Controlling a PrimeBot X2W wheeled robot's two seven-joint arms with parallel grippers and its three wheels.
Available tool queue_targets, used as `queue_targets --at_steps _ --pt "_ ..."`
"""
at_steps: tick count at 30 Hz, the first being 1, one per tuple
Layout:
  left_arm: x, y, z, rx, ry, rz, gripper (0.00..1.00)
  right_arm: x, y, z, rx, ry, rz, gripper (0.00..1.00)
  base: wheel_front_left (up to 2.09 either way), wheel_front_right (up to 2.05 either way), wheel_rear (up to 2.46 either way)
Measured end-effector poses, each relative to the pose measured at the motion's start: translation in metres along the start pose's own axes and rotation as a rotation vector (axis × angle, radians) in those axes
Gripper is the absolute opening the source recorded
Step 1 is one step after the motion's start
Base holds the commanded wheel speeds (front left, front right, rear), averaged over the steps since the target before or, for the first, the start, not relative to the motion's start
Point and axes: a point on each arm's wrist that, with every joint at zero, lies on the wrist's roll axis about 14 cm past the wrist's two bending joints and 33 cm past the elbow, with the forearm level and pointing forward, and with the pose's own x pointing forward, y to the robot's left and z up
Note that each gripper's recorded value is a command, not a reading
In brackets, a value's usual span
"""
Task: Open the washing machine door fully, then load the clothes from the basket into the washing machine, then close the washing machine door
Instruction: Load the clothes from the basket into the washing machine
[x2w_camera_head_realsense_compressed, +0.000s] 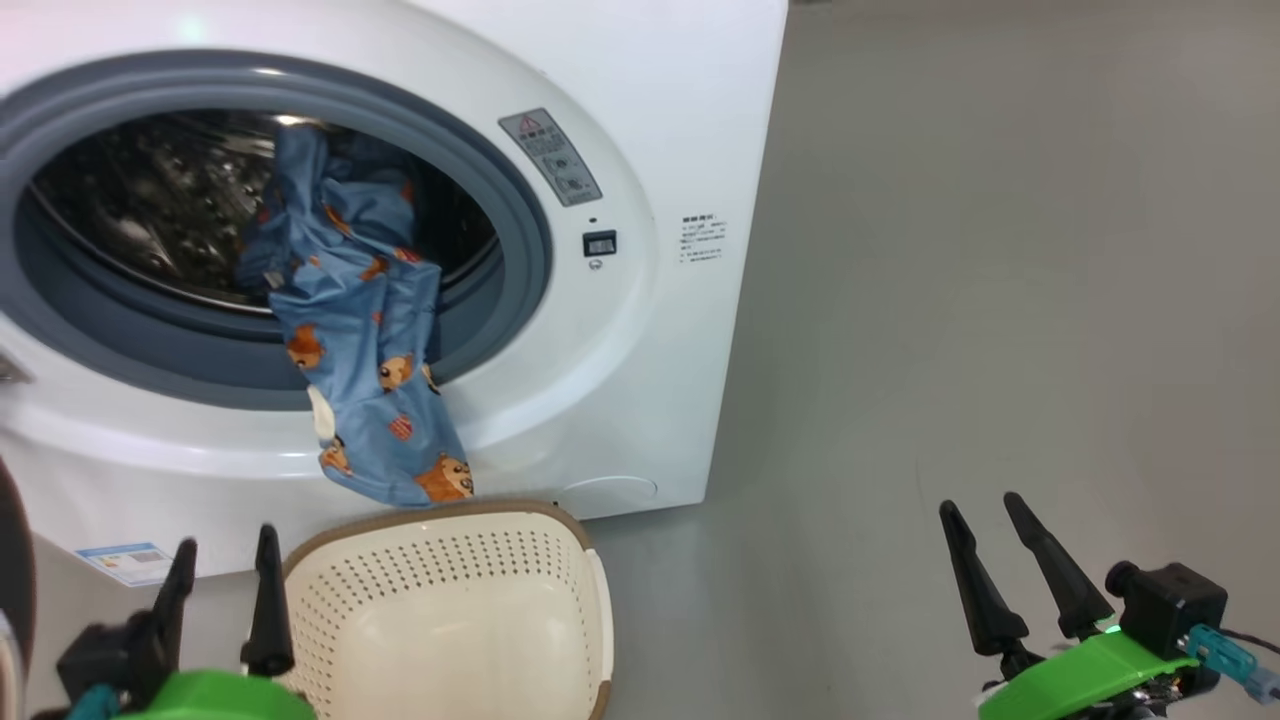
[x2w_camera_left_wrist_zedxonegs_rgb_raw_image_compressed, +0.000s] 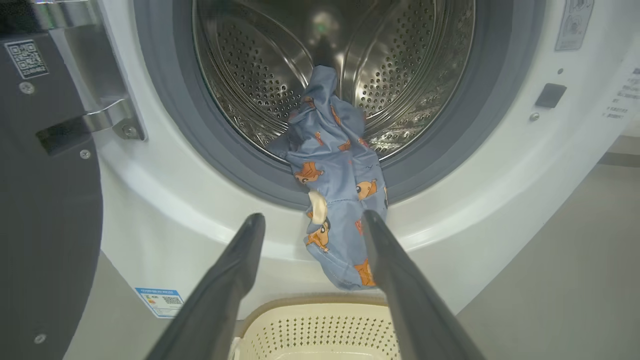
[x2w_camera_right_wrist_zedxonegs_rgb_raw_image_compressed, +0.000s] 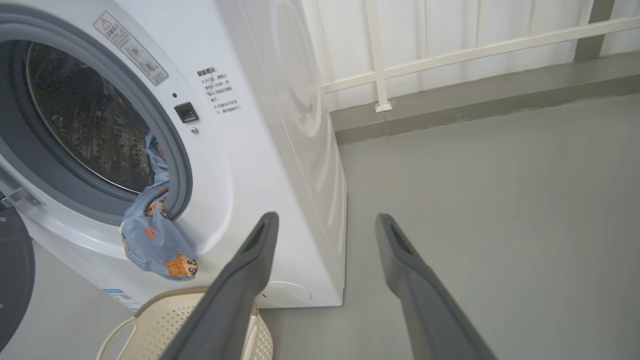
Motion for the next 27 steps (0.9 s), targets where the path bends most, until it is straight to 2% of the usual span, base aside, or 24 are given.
queue_targets --at_steps 12,27 --pt "-0.042 0.018 0.0 0.007 -0.005 0.066 1.0 -0.007 -0.004 0.003 -0.007 -0.006 -0.003 1.0 0.0 0.0 0.0" --pt "-0.036 0.013 -0.014 -0.03 0.033 0.059 1.0 -0.002 -0.006 -0.004 0.004 0.009 -0.019 1.0 0.0 0.0 0.0"
